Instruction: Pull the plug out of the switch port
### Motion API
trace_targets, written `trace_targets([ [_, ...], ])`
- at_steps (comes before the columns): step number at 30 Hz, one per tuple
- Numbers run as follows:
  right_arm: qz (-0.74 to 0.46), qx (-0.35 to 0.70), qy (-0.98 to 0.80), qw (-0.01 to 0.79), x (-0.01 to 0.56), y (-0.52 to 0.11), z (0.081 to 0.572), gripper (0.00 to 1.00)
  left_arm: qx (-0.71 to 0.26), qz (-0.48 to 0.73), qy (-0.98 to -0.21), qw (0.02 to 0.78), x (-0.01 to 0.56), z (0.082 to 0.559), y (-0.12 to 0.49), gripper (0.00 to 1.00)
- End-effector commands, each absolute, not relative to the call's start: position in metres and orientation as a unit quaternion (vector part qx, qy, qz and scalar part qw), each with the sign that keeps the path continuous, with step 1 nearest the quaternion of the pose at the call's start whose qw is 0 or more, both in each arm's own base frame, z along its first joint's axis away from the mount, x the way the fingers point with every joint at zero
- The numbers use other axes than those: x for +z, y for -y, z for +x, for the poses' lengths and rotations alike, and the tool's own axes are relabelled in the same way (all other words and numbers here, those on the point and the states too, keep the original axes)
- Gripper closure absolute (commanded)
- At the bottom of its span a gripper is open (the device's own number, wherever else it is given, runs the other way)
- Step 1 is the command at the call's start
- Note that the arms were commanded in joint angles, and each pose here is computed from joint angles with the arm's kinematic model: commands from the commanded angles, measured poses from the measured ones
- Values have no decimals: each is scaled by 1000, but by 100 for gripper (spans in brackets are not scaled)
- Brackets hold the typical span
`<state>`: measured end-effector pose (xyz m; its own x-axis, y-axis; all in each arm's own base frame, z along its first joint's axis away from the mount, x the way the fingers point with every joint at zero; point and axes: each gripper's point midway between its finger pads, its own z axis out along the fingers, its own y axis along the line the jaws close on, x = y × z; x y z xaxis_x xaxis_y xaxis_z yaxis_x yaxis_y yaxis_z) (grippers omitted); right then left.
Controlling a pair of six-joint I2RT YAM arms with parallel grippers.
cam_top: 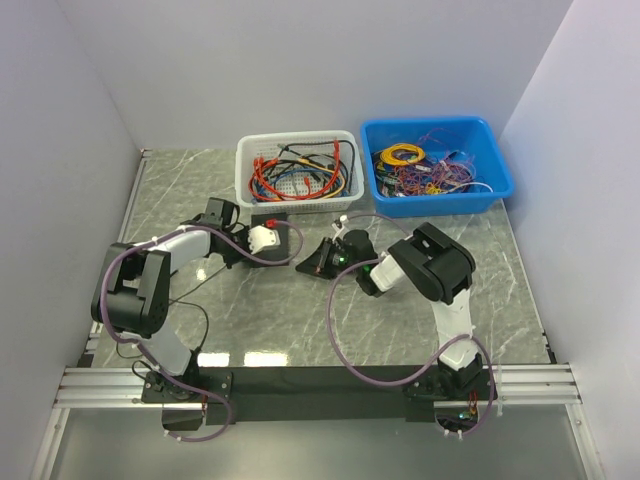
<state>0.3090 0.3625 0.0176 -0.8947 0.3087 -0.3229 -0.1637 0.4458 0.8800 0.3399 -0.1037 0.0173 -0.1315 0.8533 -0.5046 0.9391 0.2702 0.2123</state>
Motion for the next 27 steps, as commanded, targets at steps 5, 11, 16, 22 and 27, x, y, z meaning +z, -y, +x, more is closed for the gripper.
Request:
trace_targets([
  [5,-34,473,-813,338,50,-352,296,93,-146,589,-770,196,0,289,100,99],
  [11,53,459,-815,349,60,-329,296,57,-192,597,-756,188,8,265,136,99],
  [16,145,494,-792,328,63,-317,287,46,-221,575,-762,201,18,261,166,99],
  [22,256,531,-759,275,54,-316,265,40,-236,511,-788,250,41,287,186,99],
  [27,307,543,-732,274,59,-327,271,38,-248,508,-786,251,44,285,197,100],
])
